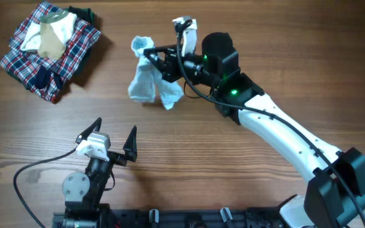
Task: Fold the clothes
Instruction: 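Lift and drag the garment leftward to the table center, lay it down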
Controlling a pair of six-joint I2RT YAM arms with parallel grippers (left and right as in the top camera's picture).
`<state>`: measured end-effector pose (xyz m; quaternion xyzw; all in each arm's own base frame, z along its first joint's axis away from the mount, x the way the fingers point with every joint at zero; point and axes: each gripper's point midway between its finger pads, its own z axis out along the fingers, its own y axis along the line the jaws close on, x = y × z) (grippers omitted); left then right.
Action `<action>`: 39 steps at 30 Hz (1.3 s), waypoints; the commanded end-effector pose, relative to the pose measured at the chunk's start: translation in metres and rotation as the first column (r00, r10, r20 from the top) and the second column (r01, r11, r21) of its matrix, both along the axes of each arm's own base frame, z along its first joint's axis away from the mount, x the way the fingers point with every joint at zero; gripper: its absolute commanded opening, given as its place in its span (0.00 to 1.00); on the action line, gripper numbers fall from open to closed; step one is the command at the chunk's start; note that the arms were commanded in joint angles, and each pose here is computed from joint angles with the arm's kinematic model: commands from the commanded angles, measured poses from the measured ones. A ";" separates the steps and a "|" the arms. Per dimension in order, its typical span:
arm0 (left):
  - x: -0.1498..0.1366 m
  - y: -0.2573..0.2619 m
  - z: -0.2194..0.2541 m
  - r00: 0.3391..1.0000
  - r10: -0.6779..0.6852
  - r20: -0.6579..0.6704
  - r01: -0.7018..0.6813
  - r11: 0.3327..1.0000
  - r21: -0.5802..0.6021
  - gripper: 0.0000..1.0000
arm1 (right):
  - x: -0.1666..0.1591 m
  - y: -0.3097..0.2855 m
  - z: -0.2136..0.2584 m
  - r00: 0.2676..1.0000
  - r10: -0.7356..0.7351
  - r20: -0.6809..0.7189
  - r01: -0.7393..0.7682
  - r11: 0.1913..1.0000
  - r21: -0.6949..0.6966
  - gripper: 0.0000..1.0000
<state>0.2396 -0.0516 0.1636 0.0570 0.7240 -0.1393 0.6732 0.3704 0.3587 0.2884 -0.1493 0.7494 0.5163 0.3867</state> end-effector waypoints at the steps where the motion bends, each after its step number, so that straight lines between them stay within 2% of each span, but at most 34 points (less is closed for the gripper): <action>1: 0.001 0.003 -0.002 1.000 0.013 -0.004 -0.013 1.000 -0.012 1.00 | 0.013 -0.012 -0.017 0.996 -0.076 -0.051 0.072 0.995 -0.067 0.04; 5: 0.001 0.003 -0.002 1.000 0.013 -0.004 -0.013 1.000 -0.012 1.00 | 0.050 -0.076 -0.062 0.939 -0.316 -0.134 0.278 0.929 -0.243 0.04; 8: 0.001 0.003 -0.002 1.000 0.014 -0.004 -0.014 1.000 -0.012 1.00 | 0.061 -0.117 -0.085 0.886 -0.423 -0.189 0.348 0.877 -0.332 0.04; 10: 0.001 0.003 -0.002 1.000 0.013 -0.004 -0.013 1.000 -0.012 1.00 | 0.065 -0.142 -0.097 0.859 -0.473 -0.194 0.375 0.841 -0.389 0.08; 12: 0.001 0.003 -0.002 1.000 0.013 -0.004 -0.013 1.000 -0.012 1.00 | 0.069 -0.176 -0.112 0.800 -0.573 -0.176 0.437 0.758 -0.484 0.09; 15: 0.001 0.003 -0.002 1.000 0.014 -0.004 -0.014 1.000 -0.012 1.00 | 0.064 -0.229 -0.135 0.684 -0.716 -0.138 0.498 0.597 -0.629 0.06; 17: 0.001 0.003 -0.002 1.000 0.013 -0.004 -0.013 1.000 -0.012 1.00 | 0.060 -0.239 -0.141 0.667 -0.731 -0.143 0.488 0.574 -0.658 0.07; 19: 0.001 0.003 -0.002 1.000 0.013 -0.004 -0.013 1.000 -0.012 1.00 | 0.053 -0.250 -0.148 0.657 -0.741 -0.139 0.466 0.544 -0.698 0.23; 22: 0.001 0.003 -0.002 1.000 0.013 -0.004 -0.013 1.000 -0.012 1.00 | 0.048 -0.264 -0.153 0.624 -0.772 -0.119 0.464 0.489 -0.738 0.27; 25: 0.000 0.002 -0.002 1.000 0.008 -0.005 -0.008 1.000 -0.017 1.00 | 0.047 -0.271 -0.155 0.608 -0.786 -0.116 0.467 0.472 -0.748 0.31; 27: -0.003 -0.009 0.002 0.998 -0.057 0.010 0.057 0.998 -0.020 1.00 | 0.047 -0.275 -0.156 0.599 -0.792 -0.118 0.467 0.466 -0.751 0.44; 31: -0.023 -0.049 0.002 0.949 -0.315 0.011 0.315 0.949 -0.031 1.00 | 0.048 -0.281 -0.156 0.588 -0.800 -0.119 0.473 0.459 -0.752 0.42; 33: -0.028 -0.056 0.004 0.931 -0.364 0.020 0.364 0.931 -0.030 1.00 | 0.048 -0.282 -0.156 0.588 -0.800 -0.119 0.473 0.459 -0.752 0.43; 35: -0.029 -0.058 0.012 0.927 -0.371 0.055 0.372 0.928 -0.018 1.00 | 0.046 -0.282 -0.157 0.587 -0.800 -0.122 0.467 0.457 -0.757 0.52; 39: -0.035 -0.064 0.027 0.902 -0.413 0.121 0.415 0.910 0.010 1.00 | 0.043 -0.289 -0.160 0.573 -0.809 -0.130 0.458 0.448 -0.768 0.61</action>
